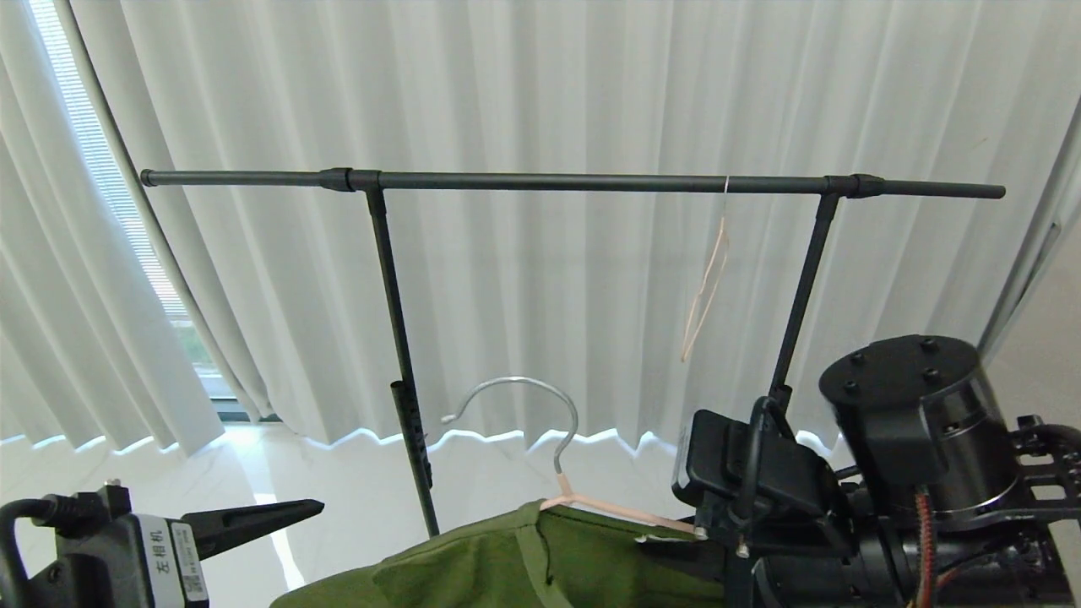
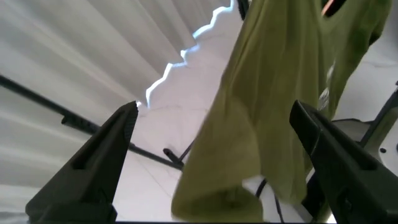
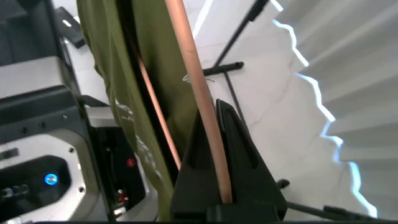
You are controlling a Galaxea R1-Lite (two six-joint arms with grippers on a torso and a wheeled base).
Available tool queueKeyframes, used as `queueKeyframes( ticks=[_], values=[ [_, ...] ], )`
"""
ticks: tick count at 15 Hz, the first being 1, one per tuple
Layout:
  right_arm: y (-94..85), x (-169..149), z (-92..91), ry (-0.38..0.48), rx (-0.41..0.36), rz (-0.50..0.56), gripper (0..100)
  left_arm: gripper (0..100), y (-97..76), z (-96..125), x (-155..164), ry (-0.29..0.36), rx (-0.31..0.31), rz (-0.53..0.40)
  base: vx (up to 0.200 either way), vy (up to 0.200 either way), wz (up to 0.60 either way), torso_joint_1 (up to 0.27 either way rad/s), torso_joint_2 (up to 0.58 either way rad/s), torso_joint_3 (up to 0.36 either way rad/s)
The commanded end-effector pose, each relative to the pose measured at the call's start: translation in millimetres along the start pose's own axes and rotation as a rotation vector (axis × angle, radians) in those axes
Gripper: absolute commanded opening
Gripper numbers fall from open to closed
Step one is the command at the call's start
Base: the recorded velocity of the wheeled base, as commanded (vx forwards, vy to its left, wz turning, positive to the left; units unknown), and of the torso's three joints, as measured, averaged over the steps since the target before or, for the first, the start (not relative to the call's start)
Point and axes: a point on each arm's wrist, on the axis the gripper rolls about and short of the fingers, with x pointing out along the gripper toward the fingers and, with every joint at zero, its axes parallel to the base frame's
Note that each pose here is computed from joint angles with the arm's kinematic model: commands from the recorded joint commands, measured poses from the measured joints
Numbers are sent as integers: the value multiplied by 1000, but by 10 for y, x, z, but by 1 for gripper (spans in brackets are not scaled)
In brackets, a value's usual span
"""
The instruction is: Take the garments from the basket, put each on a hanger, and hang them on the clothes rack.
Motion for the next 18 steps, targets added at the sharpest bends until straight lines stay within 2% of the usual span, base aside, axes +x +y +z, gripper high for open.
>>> queueKeyframes(
  ticks=[1,3,5,7,10,11,13,16,18],
  values=[
    [-54,-173,0,-34,5,-40,0,100,44,-227,-17,81,-55,88,0,0,0,0,0,0],
    [-63,-239,16,-53,6,-52,0,100,57,-421,-17,161,-108,148,0,0,0,0,0,0],
    [-48,-266,21,-50,-7,-46,0,100,100,-557,24,238,-198,181,0,0,0,0,0,0],
    [-23,-266,25,-51,-27,-37,0,100,141,-586,76,256,-249,142,0,0,0,0,0,0],
    [-10,-265,34,-55,-30,-33,0,100,155,-593,113,274,-259,129,0,0,0,0,0,0],
    [-9,-264,30,-53,-30,-32,0,0,155,-593,113,275,-259,131,0,0,0,0,0,0],
    [-17,-266,11,-43,-26,-43,0,0,164,-626,113,299,-268,158,0,0,0,0,0,0],
    [-109,-341,-89,12,10,-106,0,0,253,-745,69,393,-334,323,0,0,0,0,0,0],
    [-151,-414,-145,24,28,-129,0,0,283,-777,42,408,-359,365,0,0,0,0,0,0]
  ],
)
